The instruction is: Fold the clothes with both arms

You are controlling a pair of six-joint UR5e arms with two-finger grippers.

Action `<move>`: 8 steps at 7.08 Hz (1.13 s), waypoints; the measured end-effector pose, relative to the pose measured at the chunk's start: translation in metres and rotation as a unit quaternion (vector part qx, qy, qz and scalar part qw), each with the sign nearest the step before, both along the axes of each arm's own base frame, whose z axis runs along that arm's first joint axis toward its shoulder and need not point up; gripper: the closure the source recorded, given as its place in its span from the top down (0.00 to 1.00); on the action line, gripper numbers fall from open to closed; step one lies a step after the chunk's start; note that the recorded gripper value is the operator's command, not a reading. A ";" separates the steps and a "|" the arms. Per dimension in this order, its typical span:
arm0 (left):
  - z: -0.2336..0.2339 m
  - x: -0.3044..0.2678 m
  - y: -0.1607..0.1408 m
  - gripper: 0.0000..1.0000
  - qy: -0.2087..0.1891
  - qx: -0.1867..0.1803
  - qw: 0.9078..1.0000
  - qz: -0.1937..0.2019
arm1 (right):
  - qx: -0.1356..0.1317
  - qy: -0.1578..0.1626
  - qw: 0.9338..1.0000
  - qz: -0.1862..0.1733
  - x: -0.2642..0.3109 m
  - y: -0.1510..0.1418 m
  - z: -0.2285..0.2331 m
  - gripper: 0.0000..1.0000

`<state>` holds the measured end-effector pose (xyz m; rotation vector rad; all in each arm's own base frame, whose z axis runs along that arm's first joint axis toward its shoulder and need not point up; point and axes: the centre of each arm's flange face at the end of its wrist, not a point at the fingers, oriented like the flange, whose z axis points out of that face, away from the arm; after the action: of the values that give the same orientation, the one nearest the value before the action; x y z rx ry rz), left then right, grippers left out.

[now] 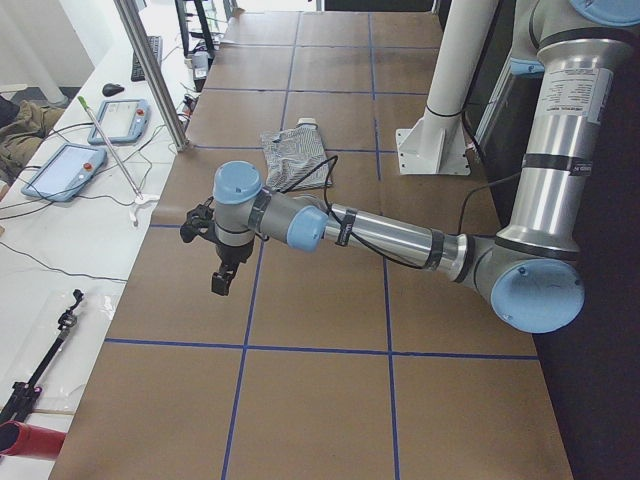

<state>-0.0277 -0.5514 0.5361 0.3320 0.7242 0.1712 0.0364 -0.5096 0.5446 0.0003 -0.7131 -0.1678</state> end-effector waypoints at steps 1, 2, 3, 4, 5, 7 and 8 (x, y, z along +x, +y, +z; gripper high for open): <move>0.016 -0.001 0.011 1.00 -0.001 -0.009 1.000 0.000 | -0.020 -0.001 1.000 0.001 0.000 0.003 0.031 1.00; 0.032 -0.002 0.022 1.00 -0.004 -0.023 1.000 0.001 | -0.035 -0.007 0.999 0.002 0.000 0.006 0.061 1.00; 0.047 -0.003 0.032 1.00 -0.007 -0.040 0.999 0.002 | -0.038 -0.016 0.999 0.004 -0.001 0.008 0.079 1.00; 0.062 -0.004 0.041 1.00 -0.010 -0.051 0.999 0.010 | -0.038 -0.021 0.999 0.007 -0.001 0.009 0.087 1.00; 0.075 -0.005 0.050 1.00 -0.016 -0.046 0.998 0.031 | -0.040 -0.024 0.999 0.013 -0.001 0.009 0.088 1.00; 0.101 -0.008 0.063 1.00 -0.025 -0.041 0.997 0.060 | -0.043 -0.044 0.998 0.026 0.004 0.010 0.085 1.00; 0.107 -0.009 0.067 1.00 -0.026 -0.043 0.997 0.066 | -0.042 -0.052 0.997 0.034 0.010 0.011 0.082 1.00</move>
<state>-0.0363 -0.4840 0.6427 0.1967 0.6998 0.2712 0.0463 -0.4983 0.6263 -0.0467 -0.8219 -0.0737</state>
